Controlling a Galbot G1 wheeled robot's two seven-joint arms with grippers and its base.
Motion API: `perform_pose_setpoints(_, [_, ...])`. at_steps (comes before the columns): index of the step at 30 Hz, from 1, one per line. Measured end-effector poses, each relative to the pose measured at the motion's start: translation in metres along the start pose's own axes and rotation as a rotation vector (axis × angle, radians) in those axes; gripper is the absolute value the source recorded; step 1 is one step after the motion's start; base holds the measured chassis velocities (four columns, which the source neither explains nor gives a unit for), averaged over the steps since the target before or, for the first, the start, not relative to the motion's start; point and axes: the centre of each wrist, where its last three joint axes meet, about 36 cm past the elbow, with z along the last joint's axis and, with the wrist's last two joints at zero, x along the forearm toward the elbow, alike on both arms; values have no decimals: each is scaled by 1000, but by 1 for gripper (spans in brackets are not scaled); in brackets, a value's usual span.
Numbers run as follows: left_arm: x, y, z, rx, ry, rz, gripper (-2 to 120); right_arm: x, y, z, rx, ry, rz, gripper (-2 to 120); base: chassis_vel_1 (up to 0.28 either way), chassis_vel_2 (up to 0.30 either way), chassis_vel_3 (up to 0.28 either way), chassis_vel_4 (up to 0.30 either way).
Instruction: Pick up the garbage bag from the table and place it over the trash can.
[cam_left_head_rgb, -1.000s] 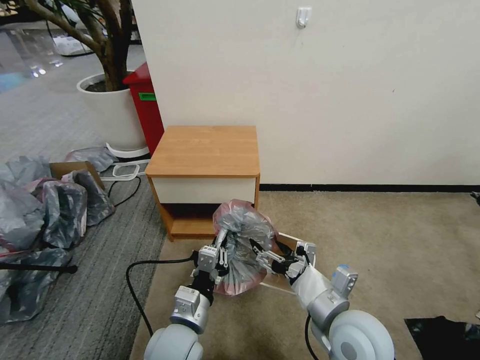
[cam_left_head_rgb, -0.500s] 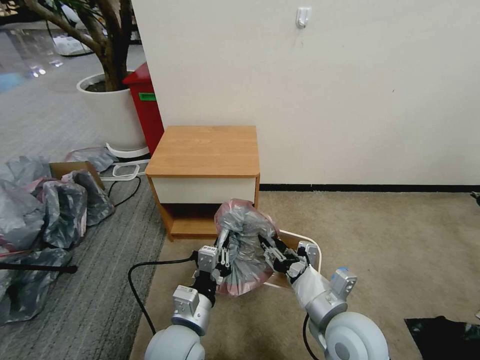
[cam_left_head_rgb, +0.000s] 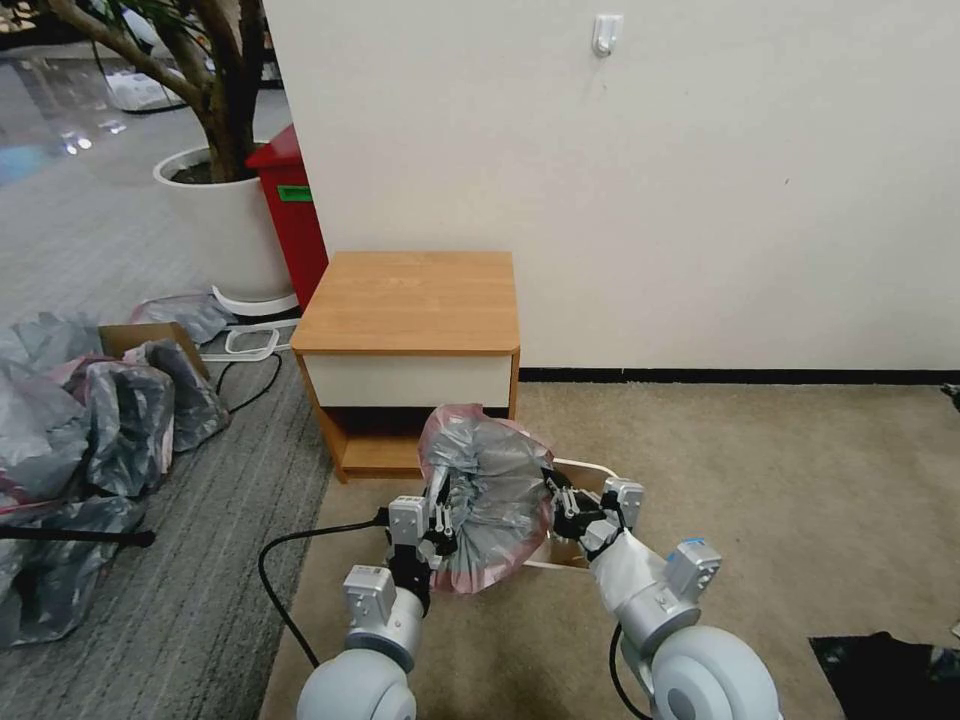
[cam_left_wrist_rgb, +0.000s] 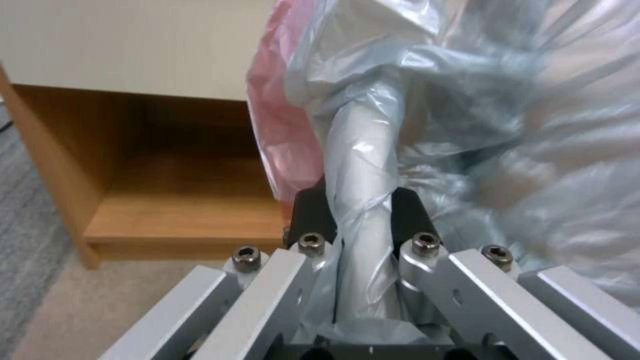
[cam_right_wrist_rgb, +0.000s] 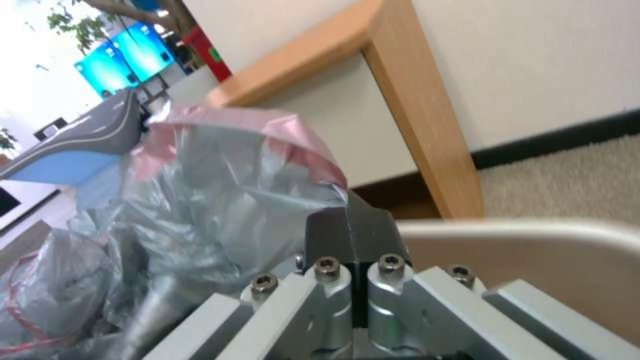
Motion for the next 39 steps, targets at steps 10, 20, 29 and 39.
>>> perform_pose_setpoints(10, [0,-1,-1,-7,12,1,7,-20,-8,-40,17,-51,0,0,0,0,0,0])
perform_pose_setpoints(20, [4,-1,-4,10,-14,46,7,-34,-32,-64,75,29,114,0,0,0,0,0])
perform_pose_setpoints(29, [4,11,-10,69,-27,38,7,-26,-43,-80,75,98,230,0,0,0,0,0])
perform_pose_setpoints(39, [3,29,-22,173,-55,47,7,-6,-56,-106,-7,228,223,0,0,0,0,0])
